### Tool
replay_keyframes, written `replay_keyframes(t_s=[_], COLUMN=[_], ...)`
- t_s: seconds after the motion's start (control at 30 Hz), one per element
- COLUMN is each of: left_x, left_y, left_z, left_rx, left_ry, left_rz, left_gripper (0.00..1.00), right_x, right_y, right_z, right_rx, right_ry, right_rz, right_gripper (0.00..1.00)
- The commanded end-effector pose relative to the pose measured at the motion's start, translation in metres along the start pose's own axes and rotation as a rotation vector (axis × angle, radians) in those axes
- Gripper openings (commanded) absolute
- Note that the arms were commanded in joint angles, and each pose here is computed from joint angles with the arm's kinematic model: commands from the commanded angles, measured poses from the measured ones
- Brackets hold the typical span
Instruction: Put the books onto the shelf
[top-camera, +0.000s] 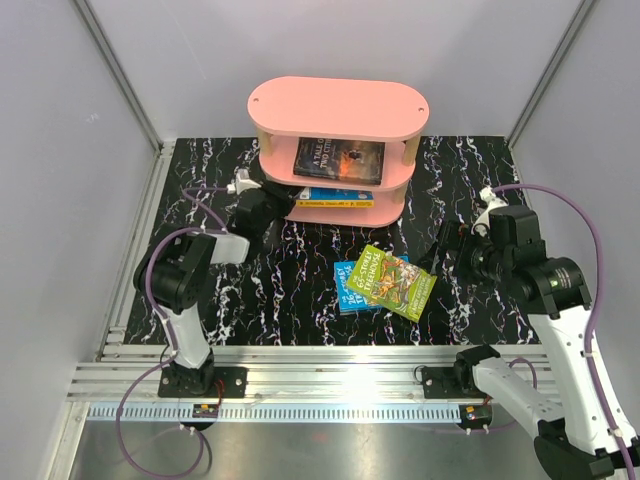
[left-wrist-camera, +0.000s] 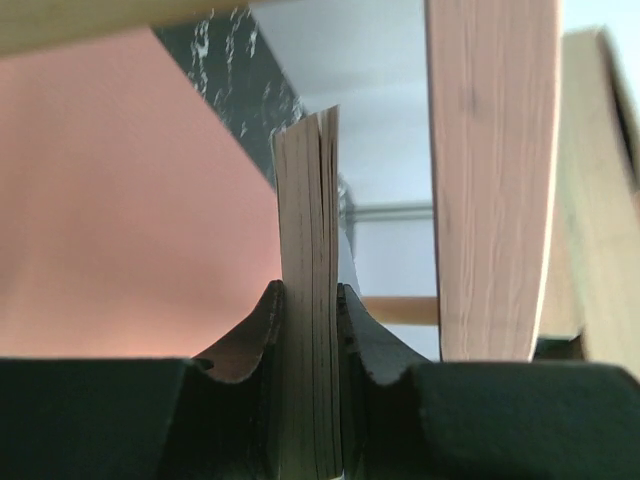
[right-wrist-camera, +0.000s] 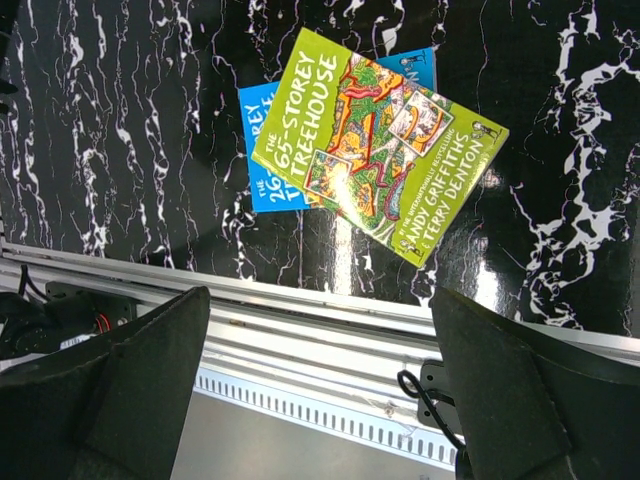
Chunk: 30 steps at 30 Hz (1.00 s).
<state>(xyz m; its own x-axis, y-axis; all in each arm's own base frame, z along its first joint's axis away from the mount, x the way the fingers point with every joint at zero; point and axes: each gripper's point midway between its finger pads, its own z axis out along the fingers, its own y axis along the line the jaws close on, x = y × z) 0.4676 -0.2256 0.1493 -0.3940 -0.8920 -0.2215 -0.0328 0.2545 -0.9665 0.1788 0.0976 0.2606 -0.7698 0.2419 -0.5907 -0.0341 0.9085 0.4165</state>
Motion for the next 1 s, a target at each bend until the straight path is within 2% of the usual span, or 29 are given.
replay_keyframes(t_s=[0.0,0.13,0.23,0.27,0.4,0.5,0.73,0.83,0.97], left_x=[0.001,0.016,0.025,0.025,0.023,0.017,0.014,0.014,0.008], left_y=[-0.095,-0.066,-0.048,-0.047,-0.024,-0.006,0.024,0.048,0.058], left_z=[0.004,0.019,0.030,0.034,0.044,0.047,0.043,0.035,0.027], left_rx=[0.275,0.200,0.143,0.137,0.045,-0.039,-0.173,-0.287,-0.339], left_ry=[0.040,0.112,0.157,0.160,0.151,0.133,0.124,0.134,0.131], left_rz=[0.113,0.151,0.193,0.216,0.263,0.283,0.280,0.291,0.303], left_gripper=[0.00,0.06,0.20,0.31,0.47,0.52,0.54,0.54,0.56], right_x=[-0.010,-0.010,-0.009,-0.009,-0.008,-0.007,-0.005,-0.004,-0.003], right_y=[0.001,0.001,0.001,0.001,0.000,-0.001,-0.002,-0.002,-0.001], right_z=[-0.001,0.004,0.006,0.006,0.008,0.008,0.010,0.011,0.014], right_rx=[0.002,0.002,0.002,0.001,0.008,0.011,0.017,0.015,0.011], right_ry=[-0.037,-0.026,-0.020,-0.019,-0.011,-0.005,0.004,0.011,0.020], right_rz=[-0.027,-0.023,-0.022,-0.022,-0.025,-0.027,-0.023,-0.017,-0.008], right_gripper=[1.00,1.00,1.00,1.00,1.00,1.00,1.00,1.00,1.00])
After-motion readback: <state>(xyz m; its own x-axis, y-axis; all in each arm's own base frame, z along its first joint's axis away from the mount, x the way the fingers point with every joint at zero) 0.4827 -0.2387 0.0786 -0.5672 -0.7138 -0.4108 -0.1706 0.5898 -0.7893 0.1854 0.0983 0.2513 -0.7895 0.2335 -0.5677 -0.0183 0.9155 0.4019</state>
